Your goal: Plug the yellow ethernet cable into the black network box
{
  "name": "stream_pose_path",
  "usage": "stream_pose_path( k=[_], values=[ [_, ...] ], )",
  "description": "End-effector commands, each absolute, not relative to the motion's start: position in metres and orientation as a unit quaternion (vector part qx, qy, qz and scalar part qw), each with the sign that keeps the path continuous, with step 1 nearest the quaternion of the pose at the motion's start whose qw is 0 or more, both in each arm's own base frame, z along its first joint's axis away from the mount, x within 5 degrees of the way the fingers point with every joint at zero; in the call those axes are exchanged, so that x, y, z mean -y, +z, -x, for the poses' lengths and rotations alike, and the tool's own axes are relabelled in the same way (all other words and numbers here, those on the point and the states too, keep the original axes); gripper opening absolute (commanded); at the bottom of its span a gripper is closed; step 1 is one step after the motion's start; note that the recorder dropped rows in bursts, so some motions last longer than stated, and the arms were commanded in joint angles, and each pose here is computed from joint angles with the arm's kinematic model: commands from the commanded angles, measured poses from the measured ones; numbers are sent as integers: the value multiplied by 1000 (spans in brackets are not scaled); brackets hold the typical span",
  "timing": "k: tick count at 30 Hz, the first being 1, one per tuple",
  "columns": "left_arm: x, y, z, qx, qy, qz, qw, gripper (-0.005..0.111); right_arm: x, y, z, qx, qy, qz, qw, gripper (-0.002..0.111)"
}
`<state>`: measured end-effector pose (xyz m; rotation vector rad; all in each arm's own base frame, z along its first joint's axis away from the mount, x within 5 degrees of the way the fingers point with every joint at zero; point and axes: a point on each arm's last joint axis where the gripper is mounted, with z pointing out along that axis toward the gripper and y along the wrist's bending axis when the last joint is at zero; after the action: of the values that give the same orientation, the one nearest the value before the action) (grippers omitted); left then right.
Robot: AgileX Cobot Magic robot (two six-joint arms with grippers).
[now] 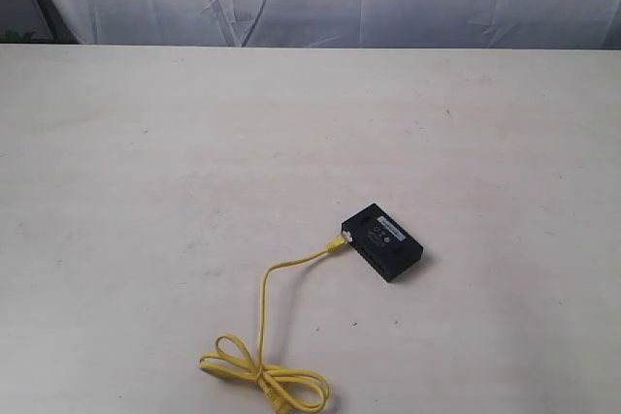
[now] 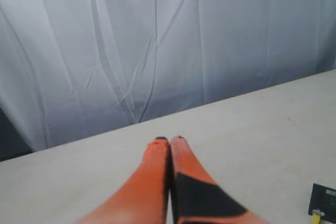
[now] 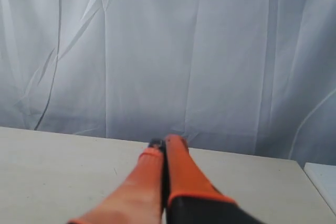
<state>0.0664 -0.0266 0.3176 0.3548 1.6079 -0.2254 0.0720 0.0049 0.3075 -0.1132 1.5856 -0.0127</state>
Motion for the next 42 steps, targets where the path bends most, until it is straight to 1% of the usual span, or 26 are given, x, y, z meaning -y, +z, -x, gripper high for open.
stream_pose_path(
  k=[1, 5, 9, 23, 25, 30, 35, 39, 40, 42],
  values=[
    [23, 316, -53, -697, -117, -145, 693, 0, -4, 301, -64, -695, -12, 49, 717, -1],
    [21, 302, -47, -693, -119, -142, 697, 0, -3, 300, -58, -680, -16, 50, 731, -1],
    [22, 295, -45, -712, -112, -157, 675, 0, -4, 299, -58, -684, -10, 47, 728, -1],
    [21, 291, -45, -724, -96, -170, 662, 0, -4, 299, -58, -684, -10, 47, 728, -1],
    [21, 289, -46, -727, -104, -159, 660, 0, -4, 299, -58, -684, -10, 47, 728, -1],
    [18, 268, -56, -728, -118, -80, 670, 0, -4, 299, -58, -685, -10, 47, 727, -1],
    [11, 246, -55, -733, -86, -40, 674, 0, -4, 299, -58, -685, -8, 46, 727, -1],
    [5, 218, -53, -736, -61, 11, 674, 0, -4, 299, -58, -685, -8, 46, 727, -1],
    [4, 207, -54, -742, -62, 30, 666, 0, -4, 299, -58, -685, -8, 46, 727, -1],
    [3, 192, -55, -757, -55, 37, 650, 0, -4, 299, -58, -685, -8, 46, 727, -1]
  ],
)
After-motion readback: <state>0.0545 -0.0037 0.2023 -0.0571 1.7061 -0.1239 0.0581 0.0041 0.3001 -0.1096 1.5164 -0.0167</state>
